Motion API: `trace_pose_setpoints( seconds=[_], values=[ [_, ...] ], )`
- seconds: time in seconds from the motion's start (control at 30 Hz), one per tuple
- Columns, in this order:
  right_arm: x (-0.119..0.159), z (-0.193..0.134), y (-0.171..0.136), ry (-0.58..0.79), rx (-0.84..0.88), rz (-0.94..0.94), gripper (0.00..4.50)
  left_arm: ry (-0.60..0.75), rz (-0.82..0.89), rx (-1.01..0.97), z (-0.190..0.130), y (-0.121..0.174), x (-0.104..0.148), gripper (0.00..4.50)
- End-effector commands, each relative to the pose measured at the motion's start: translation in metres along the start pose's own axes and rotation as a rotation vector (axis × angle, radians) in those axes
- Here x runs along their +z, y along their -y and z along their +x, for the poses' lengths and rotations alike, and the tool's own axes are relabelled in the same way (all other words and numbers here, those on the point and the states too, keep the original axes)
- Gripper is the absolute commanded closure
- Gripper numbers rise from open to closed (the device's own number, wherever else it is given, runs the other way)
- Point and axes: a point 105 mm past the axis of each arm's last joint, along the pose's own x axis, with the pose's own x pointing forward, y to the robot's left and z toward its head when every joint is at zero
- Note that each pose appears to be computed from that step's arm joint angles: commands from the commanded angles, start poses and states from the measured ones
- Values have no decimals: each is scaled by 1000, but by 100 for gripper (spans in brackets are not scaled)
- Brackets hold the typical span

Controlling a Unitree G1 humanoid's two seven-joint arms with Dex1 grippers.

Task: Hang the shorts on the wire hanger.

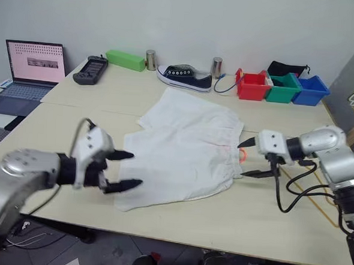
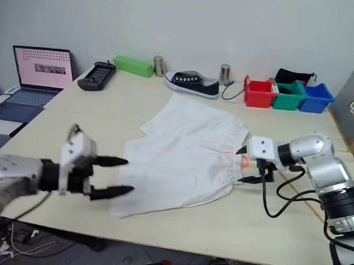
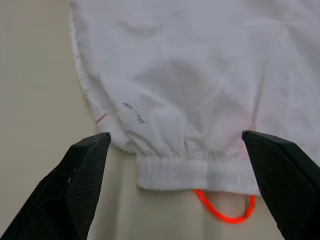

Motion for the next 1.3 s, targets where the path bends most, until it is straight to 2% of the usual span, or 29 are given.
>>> trace_pose_setpoints(
  seconds=[0.03, 0.17, 0.37, 0.57, 0.67, 0.8, 0.97, 1.2, 1.23, 1.3],
  values=[
    [-8, 6, 1, -42, 2, -93, 4, -30, 109, 22, 9, 4, -8, 0],
    [-17, 27, -4, -57, 42, -147, 4, -107, 138, 25, 20, 9, -42, 0],
    [-22, 44, 4, -47, 9, -150, 4, -176, 128, 45, 18, 9, -78, 0],
    [-29, 54, 11, -57, -5, -138, 4, -217, 119, 83, 13, -2, -99, 0],
    [-30, 57, 13, -58, 0, -131, 52, -215, 113, 102, 12, -8, -102, 47],
    [-31, 59, 18, -65, -11, -123, 153, -215, 112, 104, 12, -10, -104, 138],
    [-31, 61, 23, -63, -26, -104, 255, -216, 117, 106, 11, -13, -104, 230],
    [-28, 63, 24, -47, -28, -89, 429, -226, 133, 123, 6, -22, -102, 389],
    [-28, 63, 25, -47, -28, -89, 449, -229, 138, 126, 5, -24, -103, 410],
    [-27, 62, 25, -44, -27, -81, 450, -242, 150, 146, 2, -31, -104, 447]
  ],
)
